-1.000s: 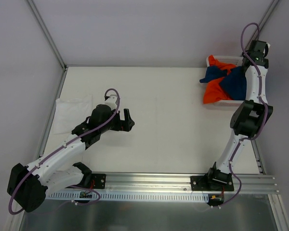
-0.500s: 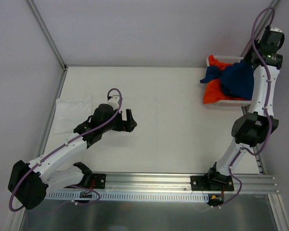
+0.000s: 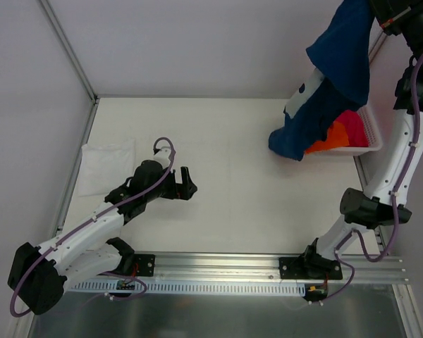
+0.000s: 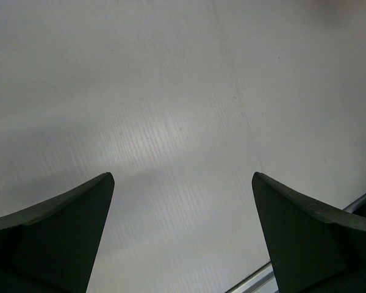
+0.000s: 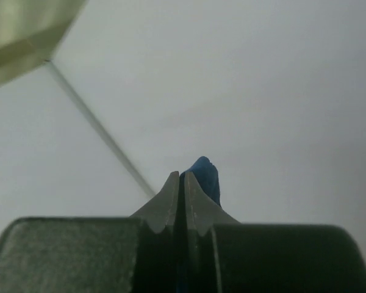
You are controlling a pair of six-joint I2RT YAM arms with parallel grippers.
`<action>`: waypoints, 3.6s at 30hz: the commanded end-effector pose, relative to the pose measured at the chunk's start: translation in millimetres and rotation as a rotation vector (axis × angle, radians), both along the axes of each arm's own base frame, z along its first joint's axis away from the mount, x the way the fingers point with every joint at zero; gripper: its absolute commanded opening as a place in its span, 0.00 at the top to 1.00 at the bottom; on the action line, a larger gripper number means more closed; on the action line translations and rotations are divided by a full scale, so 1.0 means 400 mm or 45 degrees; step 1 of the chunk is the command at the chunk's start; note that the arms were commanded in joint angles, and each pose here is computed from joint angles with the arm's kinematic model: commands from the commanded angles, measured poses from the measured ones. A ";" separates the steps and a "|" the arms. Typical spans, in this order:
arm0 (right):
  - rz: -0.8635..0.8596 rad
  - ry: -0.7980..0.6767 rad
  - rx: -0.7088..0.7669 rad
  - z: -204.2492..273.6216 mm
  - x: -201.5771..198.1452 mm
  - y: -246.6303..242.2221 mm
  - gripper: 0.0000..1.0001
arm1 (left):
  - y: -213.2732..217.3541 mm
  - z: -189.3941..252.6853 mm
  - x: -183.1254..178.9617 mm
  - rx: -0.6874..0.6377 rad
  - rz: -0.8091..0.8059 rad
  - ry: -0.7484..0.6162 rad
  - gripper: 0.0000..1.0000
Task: Fold and stack the t-shirts
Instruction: Move the tshirt to the center of the board, then flatten out the tshirt
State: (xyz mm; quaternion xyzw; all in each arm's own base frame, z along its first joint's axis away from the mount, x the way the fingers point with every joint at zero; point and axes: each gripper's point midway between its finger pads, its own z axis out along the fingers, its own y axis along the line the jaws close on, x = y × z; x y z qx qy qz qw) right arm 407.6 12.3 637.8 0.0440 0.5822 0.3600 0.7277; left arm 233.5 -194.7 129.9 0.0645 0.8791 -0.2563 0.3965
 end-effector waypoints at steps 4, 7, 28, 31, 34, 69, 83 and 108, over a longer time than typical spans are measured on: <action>0.689 0.010 0.417 0.082 -0.005 0.085 0.99 | -0.009 0.030 -0.001 -0.051 -0.007 -0.063 0.01; 0.799 0.073 0.428 0.046 0.003 0.110 0.99 | -0.015 0.038 0.004 -0.071 -0.007 -0.070 0.01; 1.702 0.350 0.408 0.040 -0.303 0.568 0.99 | -0.067 0.089 0.062 -0.119 -0.025 -0.115 0.01; 1.695 0.293 0.399 0.078 -0.347 0.553 0.99 | -0.064 0.094 0.064 -0.116 -0.018 -0.126 0.01; 1.691 0.268 0.364 0.086 -0.387 0.545 0.99 | -0.062 0.092 0.065 -0.118 -0.008 -0.123 0.01; -0.526 1.458 -1.041 -1.128 -0.176 0.007 0.62 | -0.251 0.203 0.073 -0.392 -0.436 -0.189 0.01; -0.089 1.233 -0.828 -1.137 -0.204 0.227 0.01 | -0.354 0.102 0.170 -0.501 -0.540 0.004 0.01; -0.069 1.351 -0.990 -1.294 -0.026 0.392 0.01 | -0.283 -0.159 0.044 -0.387 -0.359 0.394 0.62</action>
